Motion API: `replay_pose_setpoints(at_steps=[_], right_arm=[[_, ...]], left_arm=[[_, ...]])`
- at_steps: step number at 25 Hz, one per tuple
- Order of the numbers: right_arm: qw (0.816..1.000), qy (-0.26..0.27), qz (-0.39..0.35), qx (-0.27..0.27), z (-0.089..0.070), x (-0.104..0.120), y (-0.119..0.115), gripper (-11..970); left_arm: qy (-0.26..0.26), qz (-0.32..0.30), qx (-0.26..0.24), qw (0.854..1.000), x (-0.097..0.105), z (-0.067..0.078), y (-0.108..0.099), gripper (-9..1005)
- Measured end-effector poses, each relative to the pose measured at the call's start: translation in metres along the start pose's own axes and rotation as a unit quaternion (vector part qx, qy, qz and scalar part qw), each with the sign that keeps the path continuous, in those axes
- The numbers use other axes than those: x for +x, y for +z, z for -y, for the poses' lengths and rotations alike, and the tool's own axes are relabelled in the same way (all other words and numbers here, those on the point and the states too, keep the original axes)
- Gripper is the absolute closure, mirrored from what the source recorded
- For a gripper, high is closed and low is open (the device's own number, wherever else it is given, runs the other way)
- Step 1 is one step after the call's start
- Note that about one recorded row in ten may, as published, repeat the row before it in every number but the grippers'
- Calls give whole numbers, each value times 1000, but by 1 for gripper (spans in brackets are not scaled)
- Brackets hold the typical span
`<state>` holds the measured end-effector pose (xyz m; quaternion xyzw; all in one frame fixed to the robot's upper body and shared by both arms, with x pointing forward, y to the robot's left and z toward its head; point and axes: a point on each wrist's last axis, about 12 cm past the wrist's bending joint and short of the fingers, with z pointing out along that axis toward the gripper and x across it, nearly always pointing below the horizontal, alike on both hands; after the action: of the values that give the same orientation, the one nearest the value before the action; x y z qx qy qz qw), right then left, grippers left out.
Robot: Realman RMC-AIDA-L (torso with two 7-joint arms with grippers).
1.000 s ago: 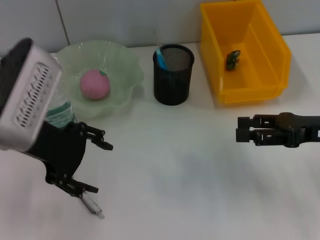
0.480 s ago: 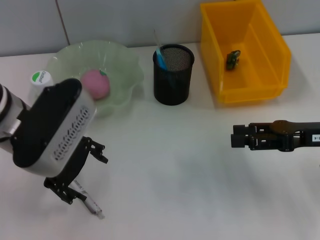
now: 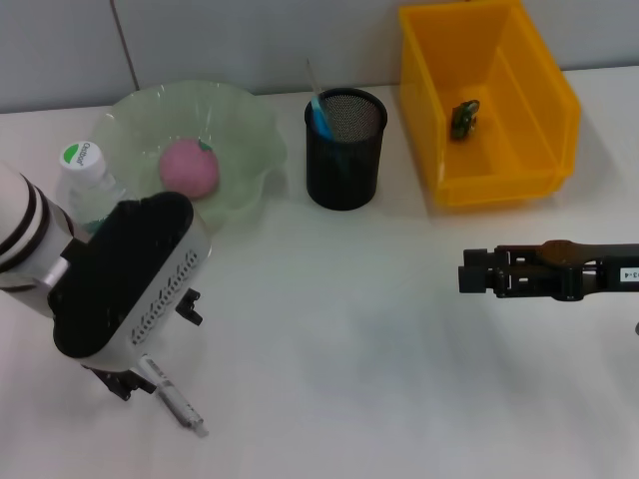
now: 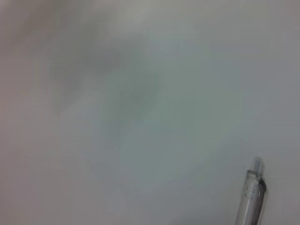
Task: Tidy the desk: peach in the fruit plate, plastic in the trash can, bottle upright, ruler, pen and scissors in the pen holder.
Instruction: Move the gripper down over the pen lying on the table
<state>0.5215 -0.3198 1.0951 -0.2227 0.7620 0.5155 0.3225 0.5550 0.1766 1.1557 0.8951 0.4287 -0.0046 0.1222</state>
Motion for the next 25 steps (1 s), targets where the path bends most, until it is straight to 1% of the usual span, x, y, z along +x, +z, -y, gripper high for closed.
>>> replay_pose_setpoints(at_steps=[8, 11, 19, 25], right_arm=[[1000, -3, 2, 8, 2, -2, 1, 202], [1000, -6, 3, 12, 3, -4, 2, 202], [1000, -6, 9, 14, 4, -5, 7, 202], [1000, -3, 16, 13, 4, -6, 8, 202]], left_arm=[[41, -6, 24, 999, -5, 0, 6, 186], [55, -6, 27, 998, -4, 0, 6, 187], [83, 0, 42, 996, 1, -6, 6, 192], [102, 7, 39, 994, 3, -8, 10, 195]])
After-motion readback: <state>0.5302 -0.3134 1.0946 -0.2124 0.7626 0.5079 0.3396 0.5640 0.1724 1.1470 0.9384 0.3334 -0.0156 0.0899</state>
